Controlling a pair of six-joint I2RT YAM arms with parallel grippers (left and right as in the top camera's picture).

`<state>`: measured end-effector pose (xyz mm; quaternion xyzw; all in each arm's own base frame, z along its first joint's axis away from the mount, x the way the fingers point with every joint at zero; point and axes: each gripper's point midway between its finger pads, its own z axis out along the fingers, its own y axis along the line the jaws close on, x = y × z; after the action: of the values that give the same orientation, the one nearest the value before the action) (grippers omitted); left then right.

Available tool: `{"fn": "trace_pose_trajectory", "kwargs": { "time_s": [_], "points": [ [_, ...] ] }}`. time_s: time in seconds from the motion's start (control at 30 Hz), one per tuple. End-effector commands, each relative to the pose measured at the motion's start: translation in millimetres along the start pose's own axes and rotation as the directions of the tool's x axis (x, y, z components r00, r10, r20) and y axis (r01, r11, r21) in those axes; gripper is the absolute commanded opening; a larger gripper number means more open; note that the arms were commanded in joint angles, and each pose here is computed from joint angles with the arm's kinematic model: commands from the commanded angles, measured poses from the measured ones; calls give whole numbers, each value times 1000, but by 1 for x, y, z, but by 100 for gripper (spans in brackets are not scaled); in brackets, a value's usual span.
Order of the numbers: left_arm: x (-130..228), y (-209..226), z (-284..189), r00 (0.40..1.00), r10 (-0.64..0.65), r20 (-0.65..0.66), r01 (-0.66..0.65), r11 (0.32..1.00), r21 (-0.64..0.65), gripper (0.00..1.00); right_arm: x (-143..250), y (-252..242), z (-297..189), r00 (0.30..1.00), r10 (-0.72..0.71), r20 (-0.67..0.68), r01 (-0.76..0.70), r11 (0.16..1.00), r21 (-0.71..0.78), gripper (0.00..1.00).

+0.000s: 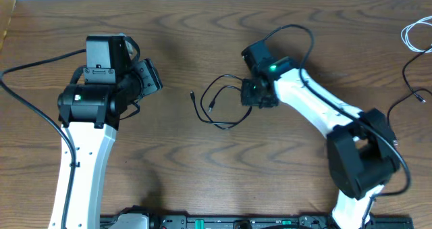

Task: Untangle cables

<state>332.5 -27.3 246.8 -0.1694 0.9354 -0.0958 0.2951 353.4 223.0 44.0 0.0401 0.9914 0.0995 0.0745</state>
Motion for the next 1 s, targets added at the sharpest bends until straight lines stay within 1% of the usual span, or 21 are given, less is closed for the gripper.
{"fn": "trace_pose_trajectory", "kwargs": {
  "time_s": [0.0,0.1,0.47,0.57,0.67,0.73,0.87,0.97],
  "points": [
    [0,0,-3,1000,10,-1,-10,1000,2,64,8,-5,16,999,37,1,-37,996,78,36],
    [2,1,-3,1000,9,-8,-9,1000,0,64,13,-8,23,999,40,-5,-39,993,115,34],
    [9,5,-4,999,7,-39,-8,1000,-15,64,28,-18,54,996,63,-65,-50,982,181,17],
    [9,5,-4,999,7,-39,-8,1000,-15,64,32,-20,61,995,62,-81,-45,981,190,14],
    [9,5,-4,999,7,-39,-8,1000,-15,64,36,-24,62,994,58,-91,-37,976,216,7],
    [9,5,-4,999,7,-39,-8,1000,-15,64,37,-33,59,995,52,-87,-27,966,259,1],
    [9,5,-4,999,7,-39,-8,1000,-15,64,37,-52,53,995,48,-88,-15,940,340,1],
    [9,5,-4,999,7,-39,-8,1000,-15,64,30,-59,44,994,20,-110,18,943,333,1]
  ]
}}
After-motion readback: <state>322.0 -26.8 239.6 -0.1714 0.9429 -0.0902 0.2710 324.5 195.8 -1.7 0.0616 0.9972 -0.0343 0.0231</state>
